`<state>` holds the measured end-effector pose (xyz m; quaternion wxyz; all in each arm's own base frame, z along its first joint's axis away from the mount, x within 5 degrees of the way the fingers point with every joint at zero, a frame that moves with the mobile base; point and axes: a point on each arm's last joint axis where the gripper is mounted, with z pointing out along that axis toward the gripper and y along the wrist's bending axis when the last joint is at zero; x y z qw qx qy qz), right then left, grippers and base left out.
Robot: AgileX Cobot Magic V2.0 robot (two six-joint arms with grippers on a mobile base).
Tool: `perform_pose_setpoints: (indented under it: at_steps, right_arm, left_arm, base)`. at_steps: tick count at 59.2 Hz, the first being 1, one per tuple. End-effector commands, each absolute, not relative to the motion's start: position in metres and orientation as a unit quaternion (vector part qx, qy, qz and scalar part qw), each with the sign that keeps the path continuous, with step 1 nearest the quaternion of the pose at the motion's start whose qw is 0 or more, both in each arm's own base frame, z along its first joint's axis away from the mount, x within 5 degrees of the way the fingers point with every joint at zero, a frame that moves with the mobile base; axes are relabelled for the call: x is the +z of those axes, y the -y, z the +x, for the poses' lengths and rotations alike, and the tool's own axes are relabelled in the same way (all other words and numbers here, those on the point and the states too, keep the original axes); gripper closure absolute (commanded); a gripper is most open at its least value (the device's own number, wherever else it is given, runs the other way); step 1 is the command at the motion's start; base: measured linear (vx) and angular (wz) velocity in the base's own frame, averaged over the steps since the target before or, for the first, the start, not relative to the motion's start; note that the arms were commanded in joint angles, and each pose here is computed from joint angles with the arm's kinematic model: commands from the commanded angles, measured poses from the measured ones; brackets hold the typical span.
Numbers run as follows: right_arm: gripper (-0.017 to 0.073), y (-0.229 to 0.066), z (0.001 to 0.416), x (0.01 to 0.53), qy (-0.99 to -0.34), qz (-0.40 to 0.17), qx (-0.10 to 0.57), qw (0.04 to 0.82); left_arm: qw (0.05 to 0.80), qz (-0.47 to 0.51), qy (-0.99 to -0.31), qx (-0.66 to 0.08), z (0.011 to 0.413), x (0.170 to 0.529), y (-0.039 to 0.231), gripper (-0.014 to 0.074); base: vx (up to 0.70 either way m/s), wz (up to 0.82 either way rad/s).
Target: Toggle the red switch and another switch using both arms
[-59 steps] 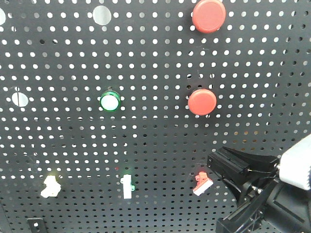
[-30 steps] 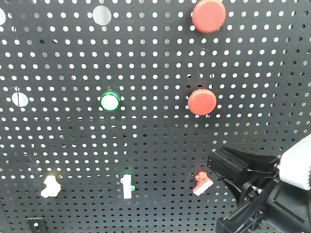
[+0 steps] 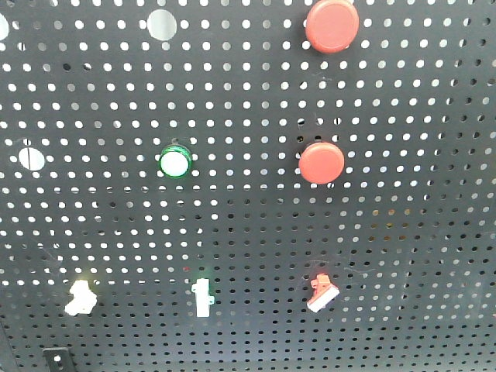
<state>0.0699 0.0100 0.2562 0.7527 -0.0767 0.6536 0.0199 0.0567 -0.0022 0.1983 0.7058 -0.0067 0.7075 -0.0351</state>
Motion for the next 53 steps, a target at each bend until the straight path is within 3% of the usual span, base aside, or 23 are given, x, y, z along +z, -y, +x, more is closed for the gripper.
perform_pose_setpoints:
  at_steps: [1,16,53]
  right_arm:
    - [0.0566,-0.003,0.057,0.246,-0.64,-0.057,-0.023,0.766]
    - [0.0566,0.005,0.056,0.193,-0.717,0.003,-0.056,0.694]
    - [0.0566,0.005,0.056,0.194,-0.714,0.001,-0.063,0.697]
  left_arm:
    - [0.732,-0.01,-0.68,-0.043,0.057,0.2,0.003,0.0591]
    - [0.732,-0.01,-0.68,-0.043,0.057,0.2,0.003,0.0591]
    - [0.732,-0.01,-0.68,-0.043,0.057,0.2,0.003,0.0591]
  base:
    - [0.0,0.0]
    - [0.0,0.0]
    - [0.0,0.0]
